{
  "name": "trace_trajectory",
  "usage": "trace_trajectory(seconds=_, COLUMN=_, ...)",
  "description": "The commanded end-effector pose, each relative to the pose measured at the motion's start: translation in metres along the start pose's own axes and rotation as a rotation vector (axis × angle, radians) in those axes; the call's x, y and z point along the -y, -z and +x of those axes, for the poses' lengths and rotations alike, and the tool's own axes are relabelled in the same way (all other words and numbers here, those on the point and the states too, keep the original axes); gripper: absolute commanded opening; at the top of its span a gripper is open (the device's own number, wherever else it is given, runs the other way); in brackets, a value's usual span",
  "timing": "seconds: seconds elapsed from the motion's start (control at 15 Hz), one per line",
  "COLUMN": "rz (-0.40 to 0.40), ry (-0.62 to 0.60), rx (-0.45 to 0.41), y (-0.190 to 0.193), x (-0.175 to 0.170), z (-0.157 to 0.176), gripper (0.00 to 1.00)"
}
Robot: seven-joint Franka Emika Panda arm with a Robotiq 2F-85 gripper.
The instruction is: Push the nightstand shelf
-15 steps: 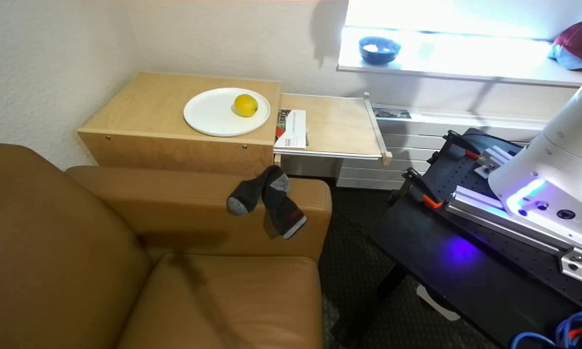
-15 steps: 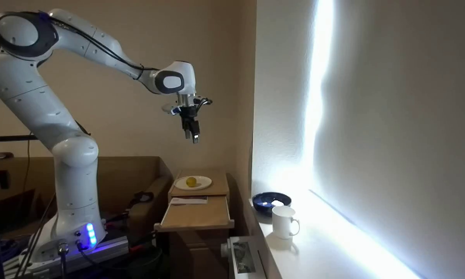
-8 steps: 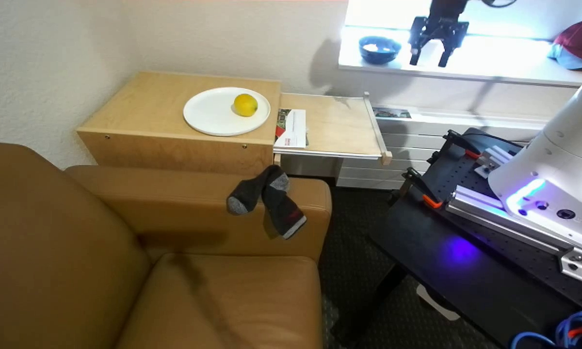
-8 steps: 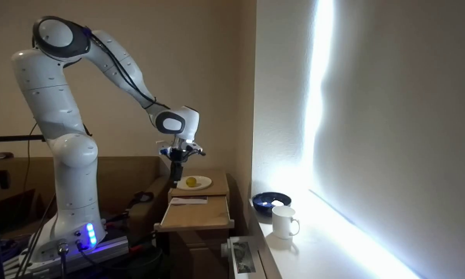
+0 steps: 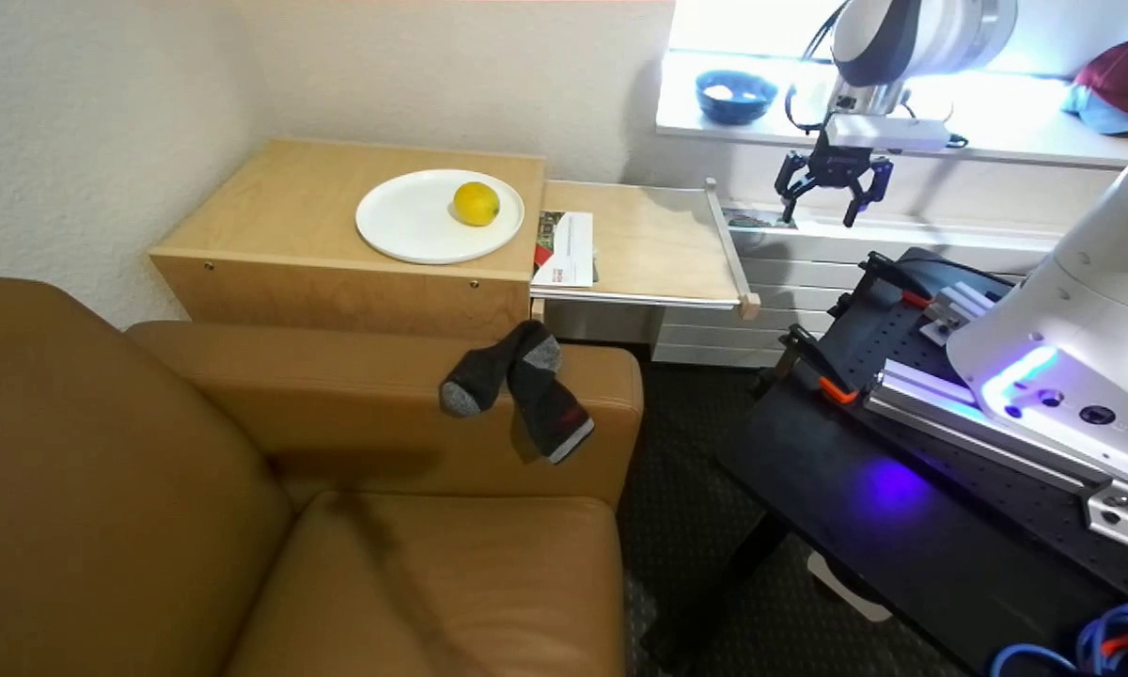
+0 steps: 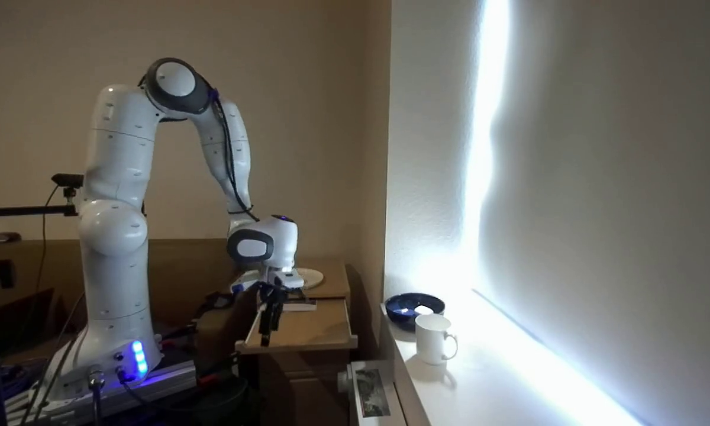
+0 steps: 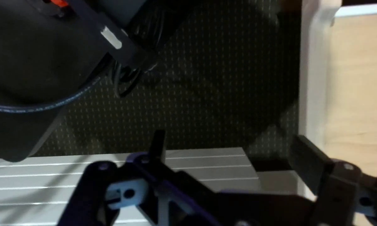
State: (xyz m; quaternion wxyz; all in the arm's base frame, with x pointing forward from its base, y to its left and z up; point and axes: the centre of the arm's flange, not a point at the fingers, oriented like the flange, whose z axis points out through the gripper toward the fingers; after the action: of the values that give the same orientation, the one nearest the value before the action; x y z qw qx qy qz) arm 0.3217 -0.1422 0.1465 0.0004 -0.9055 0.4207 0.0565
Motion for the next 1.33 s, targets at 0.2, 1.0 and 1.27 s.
trace_trajectory(seconds=0.2, rz=0.052, ry=-0.334, rx=-0.065, y=-0.081, x=-0.019, z=0.027, gripper=1.00)
trace_trajectory(seconds=1.0, rz=-0.024, ry=-0.249, rx=-0.123, y=-0.072, x=0.033, z=0.051, gripper=1.00)
trace_trajectory(seconds=1.27, rz=-0.042, ry=-0.218, rx=-0.101, y=-0.092, x=0.055, z=0.054, gripper=1.00)
